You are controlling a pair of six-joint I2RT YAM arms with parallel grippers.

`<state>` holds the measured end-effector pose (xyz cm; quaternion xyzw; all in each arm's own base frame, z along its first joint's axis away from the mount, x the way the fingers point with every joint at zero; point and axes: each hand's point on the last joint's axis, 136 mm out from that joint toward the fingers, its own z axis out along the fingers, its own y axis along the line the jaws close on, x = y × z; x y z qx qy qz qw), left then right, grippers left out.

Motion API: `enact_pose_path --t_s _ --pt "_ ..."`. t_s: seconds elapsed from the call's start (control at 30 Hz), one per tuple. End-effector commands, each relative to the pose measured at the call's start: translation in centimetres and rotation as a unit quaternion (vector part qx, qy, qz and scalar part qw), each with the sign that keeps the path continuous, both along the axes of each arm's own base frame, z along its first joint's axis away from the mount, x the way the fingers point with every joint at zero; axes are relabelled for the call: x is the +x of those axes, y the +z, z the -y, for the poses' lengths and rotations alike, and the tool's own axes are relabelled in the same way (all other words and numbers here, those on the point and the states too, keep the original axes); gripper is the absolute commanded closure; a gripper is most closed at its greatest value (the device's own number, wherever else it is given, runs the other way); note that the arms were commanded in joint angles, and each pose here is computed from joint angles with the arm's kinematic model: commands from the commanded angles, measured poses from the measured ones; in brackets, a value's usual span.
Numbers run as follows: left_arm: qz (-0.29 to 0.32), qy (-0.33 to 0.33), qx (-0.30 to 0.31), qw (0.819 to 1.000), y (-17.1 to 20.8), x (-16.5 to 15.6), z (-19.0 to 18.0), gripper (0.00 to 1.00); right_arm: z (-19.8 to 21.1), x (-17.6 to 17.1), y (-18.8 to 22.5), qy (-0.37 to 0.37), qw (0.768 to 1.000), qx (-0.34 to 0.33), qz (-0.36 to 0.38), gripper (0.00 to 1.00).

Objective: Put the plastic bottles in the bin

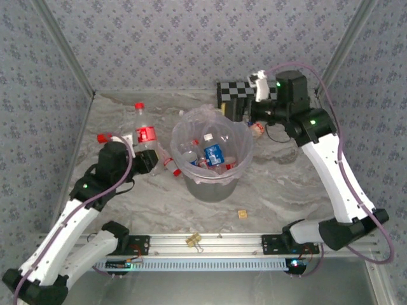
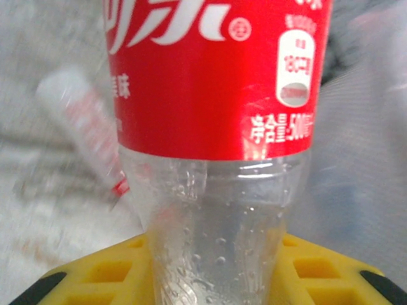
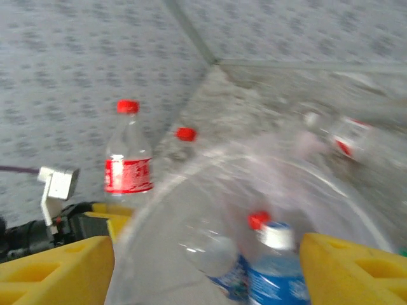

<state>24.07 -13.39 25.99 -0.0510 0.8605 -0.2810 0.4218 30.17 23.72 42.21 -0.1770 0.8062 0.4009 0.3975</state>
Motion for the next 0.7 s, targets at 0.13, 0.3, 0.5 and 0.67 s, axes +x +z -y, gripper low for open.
enact_pose_path --t_s 0.13,0.3,0.5,0.67 --pt "0.162 -0.132 0.039 0.977 6.7 -1.2 3.7 0.76 -10.0 -3.1 4.1 0.128 0.990 0.025 0.046 0.12" --pt "0.169 -0.181 0.068 0.966 6.6 -2.2 5.3 0.76 -14.3 -2.2 3.7 0.141 0.988 0.000 0.059 0.08" --pt "0.188 -0.194 0.070 0.960 7.4 -2.7 5.8 0.76 -16.1 -0.1 1.6 0.118 0.992 -0.029 0.033 0.21" --pt "0.196 -0.196 0.069 0.958 7.6 -2.7 5.9 0.76 -16.3 0.9 0.6 0.105 0.993 -0.042 0.025 0.20"
